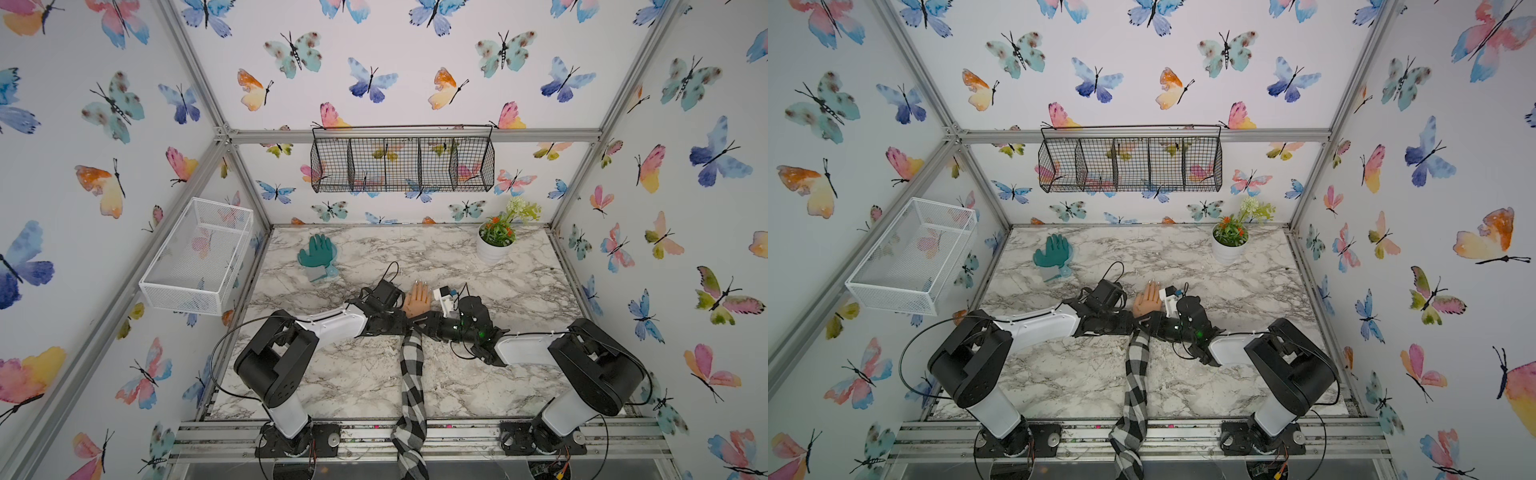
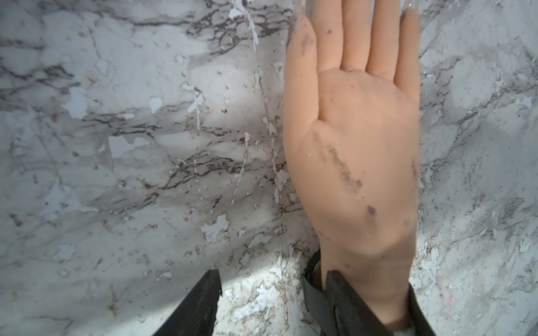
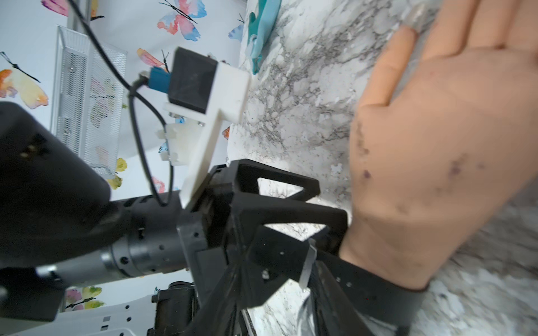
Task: Take off the watch
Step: Untie the watch from the hand.
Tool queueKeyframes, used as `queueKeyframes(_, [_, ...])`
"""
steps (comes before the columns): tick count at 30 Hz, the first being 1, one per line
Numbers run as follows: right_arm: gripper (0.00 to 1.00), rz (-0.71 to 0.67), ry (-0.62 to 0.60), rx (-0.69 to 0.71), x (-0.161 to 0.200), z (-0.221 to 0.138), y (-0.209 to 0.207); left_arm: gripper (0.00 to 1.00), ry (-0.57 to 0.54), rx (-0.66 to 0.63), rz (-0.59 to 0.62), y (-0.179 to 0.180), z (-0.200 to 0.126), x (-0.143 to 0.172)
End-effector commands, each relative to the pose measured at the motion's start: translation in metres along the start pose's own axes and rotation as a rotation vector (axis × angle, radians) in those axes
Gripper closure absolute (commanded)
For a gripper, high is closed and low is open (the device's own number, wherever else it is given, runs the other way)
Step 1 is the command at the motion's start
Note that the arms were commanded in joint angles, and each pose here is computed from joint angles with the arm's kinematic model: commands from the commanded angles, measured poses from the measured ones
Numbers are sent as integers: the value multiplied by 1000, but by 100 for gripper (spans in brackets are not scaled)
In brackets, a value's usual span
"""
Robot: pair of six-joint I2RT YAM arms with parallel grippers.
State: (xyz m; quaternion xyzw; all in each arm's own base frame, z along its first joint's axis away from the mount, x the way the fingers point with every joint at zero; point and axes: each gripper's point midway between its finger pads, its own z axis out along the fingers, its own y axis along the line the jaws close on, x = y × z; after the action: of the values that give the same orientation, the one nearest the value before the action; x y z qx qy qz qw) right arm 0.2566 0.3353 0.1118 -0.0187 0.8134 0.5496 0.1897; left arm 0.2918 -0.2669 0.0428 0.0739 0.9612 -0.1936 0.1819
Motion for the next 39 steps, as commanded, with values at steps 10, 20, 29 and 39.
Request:
queueKeyframes(10, [56, -111, -42, 46, -19, -15, 24, 39, 31, -2, -6, 6, 7, 12])
queueKeyframes(20, [54, -420, -17, 636, -12, -57, -45, 39, 28, 5, -4, 3, 6, 9])
queueKeyframes(29, [56, -701, -22, 811, 9, -41, -44, 39, 30, 7, -10, 3, 7, 9])
queueKeyframes(39, [57, -784, -20, 836, 15, -31, -45, 39, 36, 13, -14, 1, 9, 9])
